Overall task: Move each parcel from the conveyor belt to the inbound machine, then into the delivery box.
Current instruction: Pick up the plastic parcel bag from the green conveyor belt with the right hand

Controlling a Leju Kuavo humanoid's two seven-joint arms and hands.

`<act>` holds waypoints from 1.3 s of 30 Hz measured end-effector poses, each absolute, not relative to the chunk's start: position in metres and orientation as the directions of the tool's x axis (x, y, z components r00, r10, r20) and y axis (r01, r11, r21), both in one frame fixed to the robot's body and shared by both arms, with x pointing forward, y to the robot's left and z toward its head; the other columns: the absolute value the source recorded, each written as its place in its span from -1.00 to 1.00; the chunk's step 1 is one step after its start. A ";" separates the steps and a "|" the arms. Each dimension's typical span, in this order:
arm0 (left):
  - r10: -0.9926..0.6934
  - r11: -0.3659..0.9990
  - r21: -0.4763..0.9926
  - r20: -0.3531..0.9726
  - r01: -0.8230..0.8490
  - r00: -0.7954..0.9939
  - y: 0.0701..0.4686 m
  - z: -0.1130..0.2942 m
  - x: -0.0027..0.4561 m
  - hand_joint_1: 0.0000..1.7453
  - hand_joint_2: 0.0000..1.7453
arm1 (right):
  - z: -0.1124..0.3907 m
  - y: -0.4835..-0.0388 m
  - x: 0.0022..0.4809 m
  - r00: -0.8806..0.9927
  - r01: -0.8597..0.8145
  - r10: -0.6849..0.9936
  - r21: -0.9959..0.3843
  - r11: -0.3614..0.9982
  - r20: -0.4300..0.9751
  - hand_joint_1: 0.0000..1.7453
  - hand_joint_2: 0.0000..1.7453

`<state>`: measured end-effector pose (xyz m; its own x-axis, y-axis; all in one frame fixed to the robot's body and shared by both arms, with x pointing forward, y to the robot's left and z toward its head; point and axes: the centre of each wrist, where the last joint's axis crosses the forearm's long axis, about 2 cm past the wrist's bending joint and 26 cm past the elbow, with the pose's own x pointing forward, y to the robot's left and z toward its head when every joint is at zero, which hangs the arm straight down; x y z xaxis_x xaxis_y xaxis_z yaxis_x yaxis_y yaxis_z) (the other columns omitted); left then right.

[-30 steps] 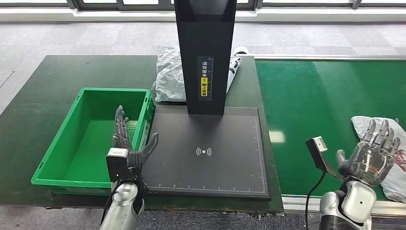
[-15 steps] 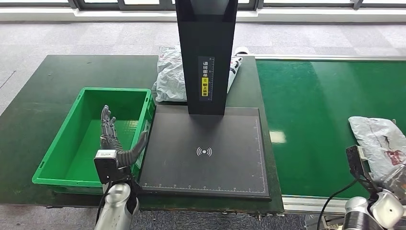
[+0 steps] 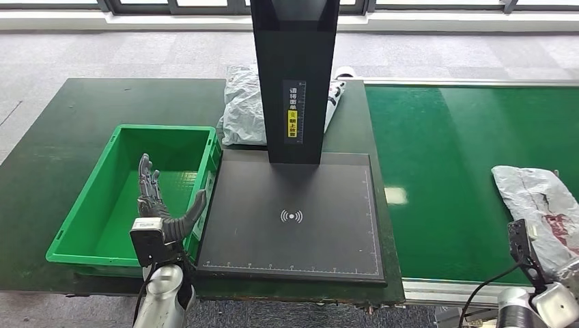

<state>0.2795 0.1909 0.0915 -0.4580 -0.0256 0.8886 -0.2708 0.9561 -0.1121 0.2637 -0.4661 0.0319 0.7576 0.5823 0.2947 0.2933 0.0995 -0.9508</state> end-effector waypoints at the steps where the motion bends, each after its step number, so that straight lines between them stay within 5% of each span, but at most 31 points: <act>1: -0.027 0.956 -0.111 0.888 -0.271 -0.458 0.191 0.092 0.279 -1.00 1.00 | 0.034 -0.467 0.264 0.751 0.299 0.591 -0.950 0.093 0.294 -1.00 1.00; 15: -0.033 0.958 -0.104 0.887 -0.269 -0.460 0.191 0.092 0.279 -1.00 1.00 | 0.063 -0.480 0.299 0.802 0.321 0.520 -0.946 0.041 0.295 -1.00 1.00; 24: -0.040 0.955 -0.101 0.888 -0.280 -0.459 0.194 0.090 0.271 -1.00 1.00 | 0.051 -0.481 0.307 0.889 0.113 0.413 -0.969 0.221 0.198 -1.00 1.00; 39: -0.047 0.955 -0.097 0.884 -0.281 -0.465 0.195 0.092 0.271 -1.00 1.00 | 0.040 -0.481 0.300 0.873 0.040 0.450 -0.949 0.312 0.185 -1.00 1.00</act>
